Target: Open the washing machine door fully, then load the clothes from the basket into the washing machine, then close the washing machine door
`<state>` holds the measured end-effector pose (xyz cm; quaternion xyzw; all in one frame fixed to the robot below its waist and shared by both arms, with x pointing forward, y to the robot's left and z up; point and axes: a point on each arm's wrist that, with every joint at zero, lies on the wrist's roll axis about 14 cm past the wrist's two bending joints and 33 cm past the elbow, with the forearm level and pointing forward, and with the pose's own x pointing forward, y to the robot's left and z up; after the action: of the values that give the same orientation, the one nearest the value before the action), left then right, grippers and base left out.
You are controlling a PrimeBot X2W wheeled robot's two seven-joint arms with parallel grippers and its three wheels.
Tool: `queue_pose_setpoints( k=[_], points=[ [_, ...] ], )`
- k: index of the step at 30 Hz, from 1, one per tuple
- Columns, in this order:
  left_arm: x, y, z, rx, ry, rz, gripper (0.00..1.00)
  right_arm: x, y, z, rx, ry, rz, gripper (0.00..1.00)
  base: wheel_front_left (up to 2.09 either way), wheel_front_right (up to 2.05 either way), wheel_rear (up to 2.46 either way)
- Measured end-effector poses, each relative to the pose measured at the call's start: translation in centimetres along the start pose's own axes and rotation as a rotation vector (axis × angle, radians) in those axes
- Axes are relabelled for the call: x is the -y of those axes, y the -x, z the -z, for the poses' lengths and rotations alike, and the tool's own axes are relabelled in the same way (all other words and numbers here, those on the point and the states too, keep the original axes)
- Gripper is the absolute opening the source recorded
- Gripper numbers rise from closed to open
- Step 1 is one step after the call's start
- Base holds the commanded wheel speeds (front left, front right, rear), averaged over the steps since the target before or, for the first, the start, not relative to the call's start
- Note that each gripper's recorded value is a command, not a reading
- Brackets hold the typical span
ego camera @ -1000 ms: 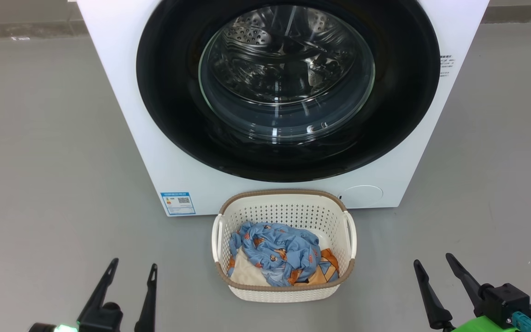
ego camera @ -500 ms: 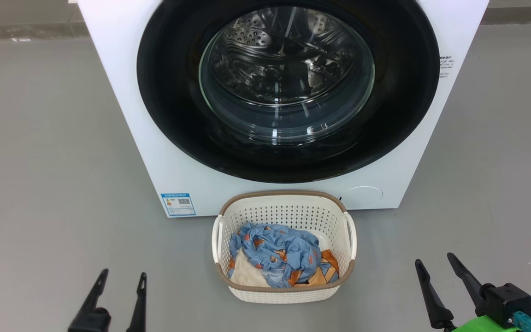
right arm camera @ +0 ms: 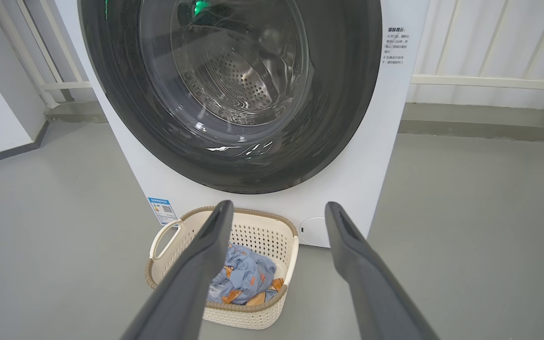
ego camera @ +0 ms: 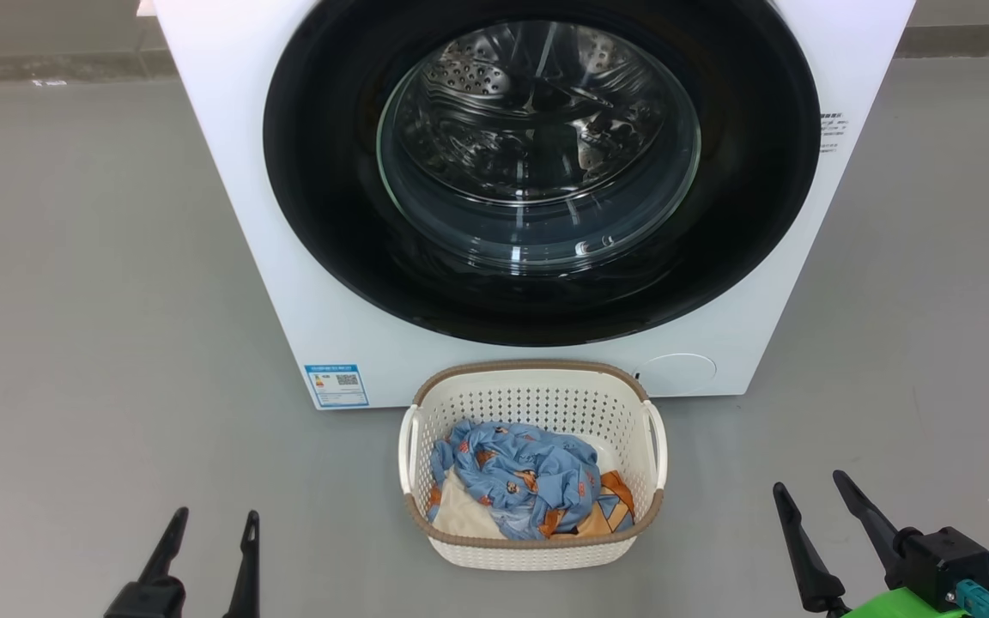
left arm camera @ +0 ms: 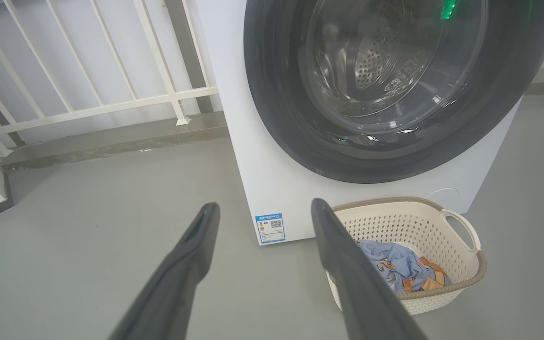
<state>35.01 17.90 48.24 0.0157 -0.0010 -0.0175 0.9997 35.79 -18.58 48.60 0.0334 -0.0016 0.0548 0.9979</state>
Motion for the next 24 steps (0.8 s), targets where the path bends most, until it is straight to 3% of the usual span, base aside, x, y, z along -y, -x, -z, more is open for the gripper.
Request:
queue_pose_setpoints(
  k=[24],
  points=[
    [-1.2, 0.2, 0.4, -0.009, 0.059, -0.038, 1.0, 0.0, 0.0, -0.1, 0.005, -0.002, 0.002, 1.0, 0.0, 0.0, 0.0]
  ],
)
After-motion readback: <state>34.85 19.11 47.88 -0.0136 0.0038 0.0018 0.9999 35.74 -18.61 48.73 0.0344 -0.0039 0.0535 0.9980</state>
